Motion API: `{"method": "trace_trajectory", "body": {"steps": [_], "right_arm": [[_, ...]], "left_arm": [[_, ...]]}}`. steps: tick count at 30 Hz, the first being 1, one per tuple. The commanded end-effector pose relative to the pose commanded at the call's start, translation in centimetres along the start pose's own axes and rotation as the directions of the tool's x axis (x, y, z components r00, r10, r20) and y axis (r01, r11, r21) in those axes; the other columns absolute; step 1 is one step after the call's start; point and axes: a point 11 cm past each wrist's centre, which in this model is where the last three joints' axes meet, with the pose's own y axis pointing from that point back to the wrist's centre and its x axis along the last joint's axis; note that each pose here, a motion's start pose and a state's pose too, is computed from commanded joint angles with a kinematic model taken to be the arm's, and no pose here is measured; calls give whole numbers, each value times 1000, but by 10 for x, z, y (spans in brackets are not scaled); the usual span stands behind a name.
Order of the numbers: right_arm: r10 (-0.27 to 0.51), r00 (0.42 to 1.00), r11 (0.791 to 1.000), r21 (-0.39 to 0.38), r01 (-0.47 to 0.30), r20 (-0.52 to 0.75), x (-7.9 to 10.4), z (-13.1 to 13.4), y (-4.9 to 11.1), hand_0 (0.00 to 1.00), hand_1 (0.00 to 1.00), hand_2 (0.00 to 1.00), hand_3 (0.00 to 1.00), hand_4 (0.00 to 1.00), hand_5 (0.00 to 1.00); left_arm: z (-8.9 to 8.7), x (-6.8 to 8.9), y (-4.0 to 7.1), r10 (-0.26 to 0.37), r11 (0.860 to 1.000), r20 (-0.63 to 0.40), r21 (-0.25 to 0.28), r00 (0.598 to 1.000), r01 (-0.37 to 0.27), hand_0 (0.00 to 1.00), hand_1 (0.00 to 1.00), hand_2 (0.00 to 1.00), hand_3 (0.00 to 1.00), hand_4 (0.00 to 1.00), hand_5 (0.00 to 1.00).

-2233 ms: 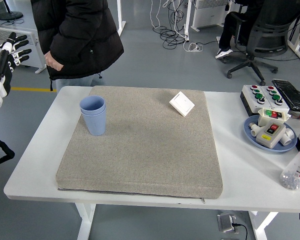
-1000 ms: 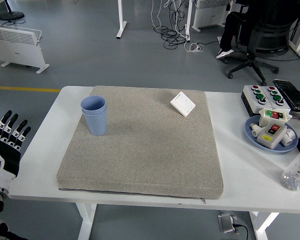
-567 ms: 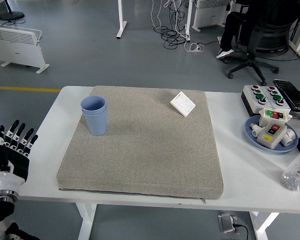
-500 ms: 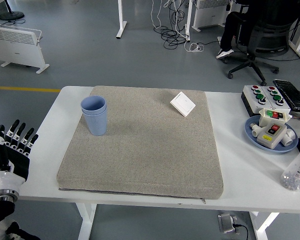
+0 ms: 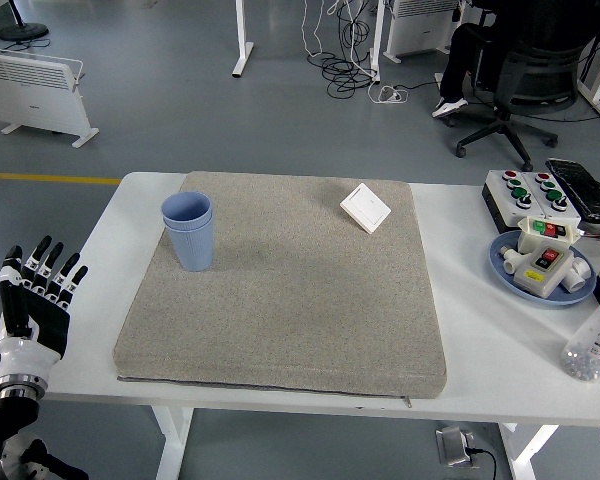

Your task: Push cup pick cup insert cup

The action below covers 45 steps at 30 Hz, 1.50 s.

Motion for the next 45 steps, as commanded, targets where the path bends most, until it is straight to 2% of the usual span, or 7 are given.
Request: {"method": "trace_trajectory", "body": {"steps": [12,23,45], "right_arm": [[1,1000,1000,-4,-1,-10,0,1,0,754,623,646,558,78,467],[3,1000,1000,-8,-3,-13,1,2,0,755,624,646,558,78,466],[10,1000,1000,-23,-11,-17,5,10,0,755,624,646,559,77,468]], "left_arm": [[3,-3,-4,-1,1000,10,-14,1000,1,853,865,940,888,599,998],[-2,-4,-6,-3,1000,11,5,1000,3,853,865,940,885,598,998],[-4,-4,-4,-2,1000,7,10,1000,2,853,866,940,889,602,998]]}}
